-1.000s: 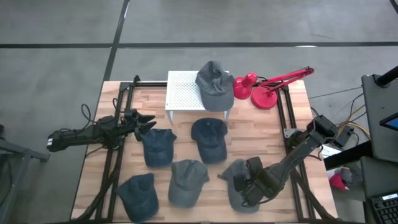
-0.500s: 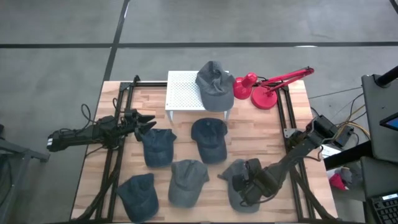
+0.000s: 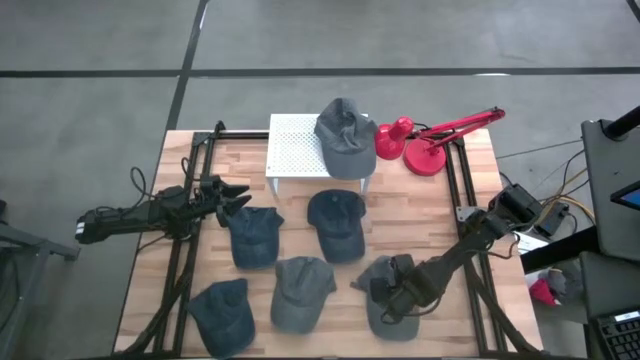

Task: Pick & Place hat
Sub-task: Put the right gray cap on the shelf

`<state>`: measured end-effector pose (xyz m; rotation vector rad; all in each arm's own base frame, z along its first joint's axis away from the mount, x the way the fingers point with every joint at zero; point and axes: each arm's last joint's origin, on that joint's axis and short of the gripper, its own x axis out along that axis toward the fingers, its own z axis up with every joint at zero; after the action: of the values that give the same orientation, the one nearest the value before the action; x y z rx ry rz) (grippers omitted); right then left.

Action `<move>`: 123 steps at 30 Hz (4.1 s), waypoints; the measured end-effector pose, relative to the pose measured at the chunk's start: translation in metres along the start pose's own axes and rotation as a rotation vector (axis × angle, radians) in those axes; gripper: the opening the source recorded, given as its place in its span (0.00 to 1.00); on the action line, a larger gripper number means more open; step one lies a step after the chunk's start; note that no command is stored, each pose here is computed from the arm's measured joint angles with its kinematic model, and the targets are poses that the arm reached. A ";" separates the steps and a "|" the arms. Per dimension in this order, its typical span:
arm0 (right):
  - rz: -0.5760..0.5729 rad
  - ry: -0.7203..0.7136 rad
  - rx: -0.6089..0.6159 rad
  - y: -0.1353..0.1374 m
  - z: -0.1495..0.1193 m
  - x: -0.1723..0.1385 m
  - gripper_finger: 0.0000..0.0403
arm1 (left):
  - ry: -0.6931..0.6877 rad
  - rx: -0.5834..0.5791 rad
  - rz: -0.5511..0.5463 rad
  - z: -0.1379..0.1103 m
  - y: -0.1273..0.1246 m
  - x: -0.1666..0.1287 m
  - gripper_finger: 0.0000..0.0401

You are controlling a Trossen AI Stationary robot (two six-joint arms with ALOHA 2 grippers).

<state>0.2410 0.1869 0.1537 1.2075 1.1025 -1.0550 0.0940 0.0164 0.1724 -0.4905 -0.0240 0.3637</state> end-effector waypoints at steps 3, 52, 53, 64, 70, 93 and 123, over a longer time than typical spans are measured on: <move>0.007 0.021 0.002 -0.003 0.001 0.007 0.77 | 0.000 0.000 0.000 0.000 0.000 0.000 0.56; -0.048 -0.023 -0.078 0.011 0.001 -0.056 0.02 | 0.000 0.000 0.000 0.000 0.000 0.000 0.56; -0.045 -0.032 -0.083 0.013 0.001 -0.060 0.02 | 0.000 0.000 0.000 0.000 0.000 0.000 0.56; -0.005 -0.143 -0.127 0.026 0.004 -0.113 0.02 | 0.000 0.000 0.000 0.000 0.000 0.000 0.56; 0.036 -0.192 -0.174 0.031 0.006 -0.139 0.02 | 0.000 0.000 0.000 0.000 0.000 0.000 0.56; 0.165 -0.479 -0.346 0.052 0.043 -0.203 0.02 | 0.000 0.000 0.000 0.000 0.000 0.000 0.56; 0.197 -0.794 -0.374 0.095 0.176 -0.268 0.03 | 0.000 0.000 0.000 0.000 0.000 0.000 0.56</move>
<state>0.3036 0.0246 0.4392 0.4954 0.5064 -0.9827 0.0940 0.0164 0.1724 -0.4907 -0.0240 0.3635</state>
